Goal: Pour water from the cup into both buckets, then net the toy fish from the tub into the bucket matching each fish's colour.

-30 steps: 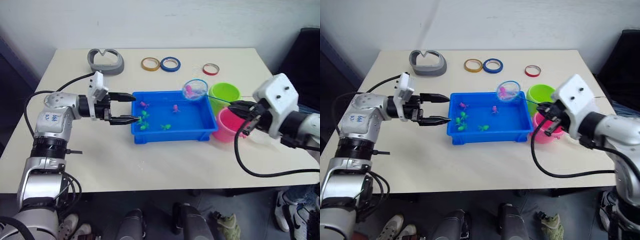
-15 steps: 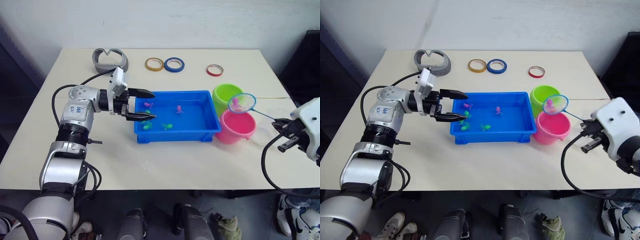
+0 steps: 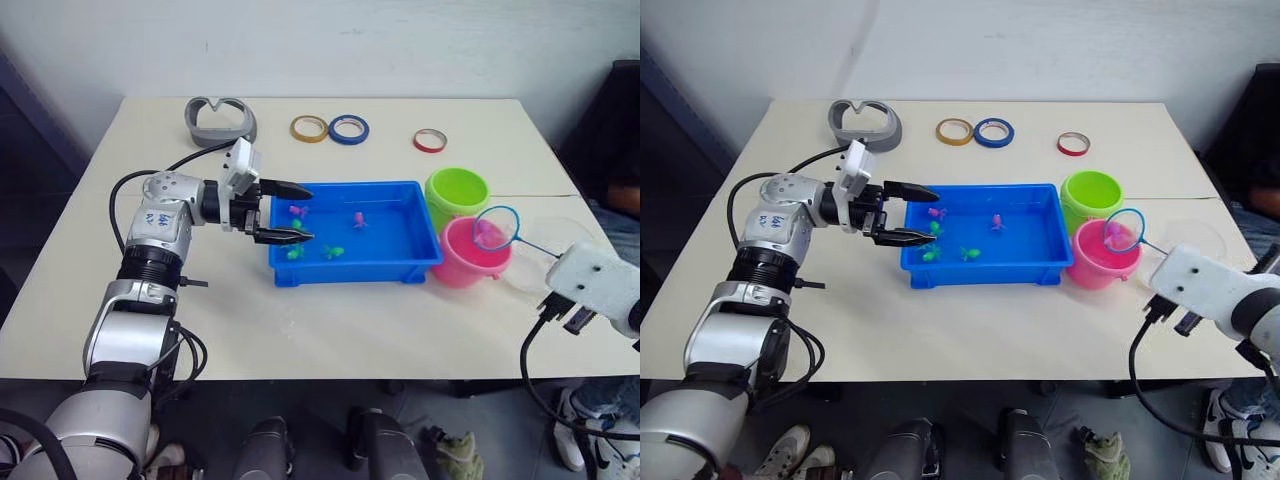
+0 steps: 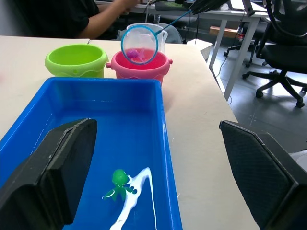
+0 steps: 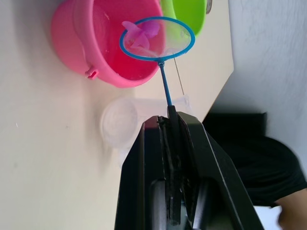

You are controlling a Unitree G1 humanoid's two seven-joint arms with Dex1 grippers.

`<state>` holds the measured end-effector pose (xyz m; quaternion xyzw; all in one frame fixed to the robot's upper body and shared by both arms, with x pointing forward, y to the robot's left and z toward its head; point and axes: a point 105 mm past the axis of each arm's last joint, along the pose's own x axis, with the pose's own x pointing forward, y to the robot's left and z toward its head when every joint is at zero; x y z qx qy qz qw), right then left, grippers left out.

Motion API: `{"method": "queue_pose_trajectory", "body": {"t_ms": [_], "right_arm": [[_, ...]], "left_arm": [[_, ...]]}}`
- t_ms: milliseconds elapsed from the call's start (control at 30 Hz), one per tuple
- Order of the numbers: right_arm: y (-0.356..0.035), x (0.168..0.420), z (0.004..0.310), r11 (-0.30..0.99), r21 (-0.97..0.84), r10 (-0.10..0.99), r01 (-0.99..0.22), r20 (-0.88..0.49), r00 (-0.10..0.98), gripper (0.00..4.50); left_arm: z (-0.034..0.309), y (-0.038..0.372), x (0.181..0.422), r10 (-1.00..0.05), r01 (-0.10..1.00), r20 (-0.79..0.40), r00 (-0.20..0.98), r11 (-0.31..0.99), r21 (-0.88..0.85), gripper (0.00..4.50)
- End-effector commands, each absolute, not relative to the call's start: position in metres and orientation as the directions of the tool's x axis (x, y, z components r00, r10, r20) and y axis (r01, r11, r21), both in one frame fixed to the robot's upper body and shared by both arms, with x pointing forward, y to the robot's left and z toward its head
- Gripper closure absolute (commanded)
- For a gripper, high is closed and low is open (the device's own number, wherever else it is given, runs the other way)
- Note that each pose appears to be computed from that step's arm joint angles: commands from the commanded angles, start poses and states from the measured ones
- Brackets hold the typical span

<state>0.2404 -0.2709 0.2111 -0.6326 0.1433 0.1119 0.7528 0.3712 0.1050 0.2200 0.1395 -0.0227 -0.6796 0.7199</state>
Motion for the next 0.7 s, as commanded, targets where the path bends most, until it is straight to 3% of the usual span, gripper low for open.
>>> {"method": "queue_pose_trajectory", "body": {"t_ms": [33,300,700], "right_arm": [[-0.271,0.242,0.221,-0.018,-0.951,-0.032,-0.308,-0.307,0.951,4.5],[-0.277,0.245,0.229,-0.296,-0.926,-0.056,-0.236,-0.229,0.972,4.5],[-0.267,0.244,0.224,-0.418,-0.884,-0.007,-0.207,-0.224,0.975,4.5]], "left_arm": [[0.233,0.103,0.37,-0.986,0.961,-0.153,0.06,0.015,0.277,0.03],[0.232,0.1,0.37,-0.987,0.961,-0.151,0.053,0.009,0.275,0.03],[0.232,0.099,0.37,-0.988,0.951,-0.142,0.059,0.012,0.308,0.03]]}}
